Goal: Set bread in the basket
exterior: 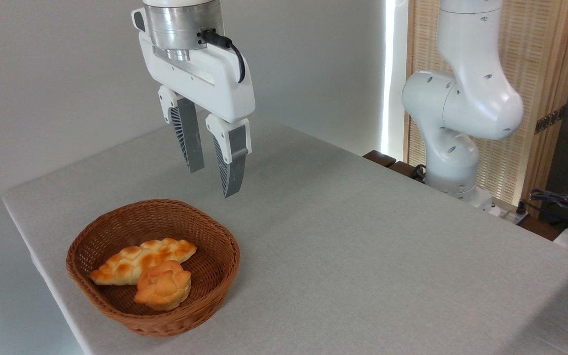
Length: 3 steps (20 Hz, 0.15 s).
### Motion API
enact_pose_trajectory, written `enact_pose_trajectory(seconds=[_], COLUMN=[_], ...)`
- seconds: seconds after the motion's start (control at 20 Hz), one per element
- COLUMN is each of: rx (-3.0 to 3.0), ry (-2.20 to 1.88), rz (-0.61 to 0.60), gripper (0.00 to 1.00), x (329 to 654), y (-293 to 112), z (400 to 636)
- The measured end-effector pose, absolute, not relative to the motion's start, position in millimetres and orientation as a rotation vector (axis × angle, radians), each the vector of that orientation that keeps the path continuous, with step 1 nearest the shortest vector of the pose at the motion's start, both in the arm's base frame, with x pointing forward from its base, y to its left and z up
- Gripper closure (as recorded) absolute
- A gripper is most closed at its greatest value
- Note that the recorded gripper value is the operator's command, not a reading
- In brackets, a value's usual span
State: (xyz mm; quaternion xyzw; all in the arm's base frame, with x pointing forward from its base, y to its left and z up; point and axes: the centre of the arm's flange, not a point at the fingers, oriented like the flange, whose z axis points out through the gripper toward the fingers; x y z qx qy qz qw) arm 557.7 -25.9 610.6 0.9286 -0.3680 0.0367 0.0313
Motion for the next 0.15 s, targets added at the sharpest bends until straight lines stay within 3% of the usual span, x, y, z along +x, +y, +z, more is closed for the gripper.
enact_pose_trajectory(seconds=[0.15], rx=[2.86], ry=[-1.134], rz=[0.113], gripper=[0.0], x=[557.7], y=[-25.9], z=[610.6])
